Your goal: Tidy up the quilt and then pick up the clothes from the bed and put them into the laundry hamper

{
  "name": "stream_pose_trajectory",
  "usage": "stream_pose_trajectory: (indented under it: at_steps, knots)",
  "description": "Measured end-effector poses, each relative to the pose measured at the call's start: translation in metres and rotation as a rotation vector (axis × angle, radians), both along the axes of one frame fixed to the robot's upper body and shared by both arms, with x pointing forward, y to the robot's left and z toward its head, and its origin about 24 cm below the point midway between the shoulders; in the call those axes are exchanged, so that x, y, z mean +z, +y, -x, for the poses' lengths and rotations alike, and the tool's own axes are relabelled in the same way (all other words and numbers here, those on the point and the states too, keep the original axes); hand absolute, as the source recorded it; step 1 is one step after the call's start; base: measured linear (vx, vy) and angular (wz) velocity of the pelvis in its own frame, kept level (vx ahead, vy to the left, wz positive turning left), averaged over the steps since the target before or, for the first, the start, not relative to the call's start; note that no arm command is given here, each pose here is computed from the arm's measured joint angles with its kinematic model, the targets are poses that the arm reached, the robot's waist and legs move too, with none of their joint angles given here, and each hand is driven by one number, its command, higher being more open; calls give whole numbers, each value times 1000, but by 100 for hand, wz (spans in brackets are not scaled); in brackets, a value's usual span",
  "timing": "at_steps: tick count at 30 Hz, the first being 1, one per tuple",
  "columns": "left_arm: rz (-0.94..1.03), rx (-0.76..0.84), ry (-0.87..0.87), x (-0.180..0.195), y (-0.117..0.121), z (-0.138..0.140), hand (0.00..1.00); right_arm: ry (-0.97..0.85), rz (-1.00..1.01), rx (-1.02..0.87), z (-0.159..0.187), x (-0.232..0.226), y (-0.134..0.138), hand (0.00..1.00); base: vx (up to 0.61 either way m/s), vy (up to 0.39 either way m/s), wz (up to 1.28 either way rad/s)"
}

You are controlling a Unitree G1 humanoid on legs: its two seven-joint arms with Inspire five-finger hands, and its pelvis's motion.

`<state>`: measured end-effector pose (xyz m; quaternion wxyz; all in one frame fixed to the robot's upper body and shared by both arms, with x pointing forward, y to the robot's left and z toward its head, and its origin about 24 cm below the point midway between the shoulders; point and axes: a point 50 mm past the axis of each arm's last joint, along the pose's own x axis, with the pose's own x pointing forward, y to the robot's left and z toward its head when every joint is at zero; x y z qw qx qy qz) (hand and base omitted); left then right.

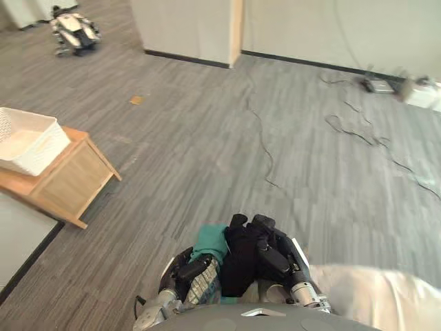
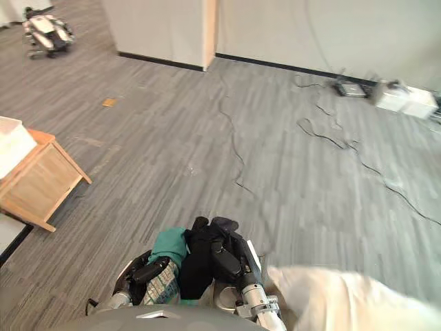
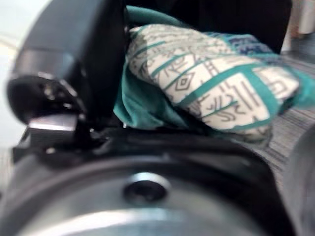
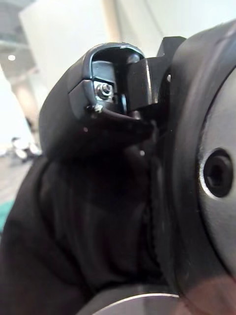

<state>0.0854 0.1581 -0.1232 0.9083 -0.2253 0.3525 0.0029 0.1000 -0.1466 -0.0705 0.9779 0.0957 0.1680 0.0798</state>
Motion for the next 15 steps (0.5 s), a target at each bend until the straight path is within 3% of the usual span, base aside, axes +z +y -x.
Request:
stream_pose_trajectory:
  at_steps: [2,7,12,15]
  knots:
    - [21,61,24,-2,-3,9,0,-24,14,17,-5,7,-5,0,823,-446,84]
    - [68,10,-131,13,-15,-18,0,60,19,51,-31,-6,-17,0,644,-387,33]
    - [100,-40,-196,20,-22,-24,0,112,-6,-3,-32,-11,-27,0,584,-188,-2]
    - [120,-32,-183,19,-22,-24,0,192,-2,-16,-12,-20,-30,0,575,-137,52]
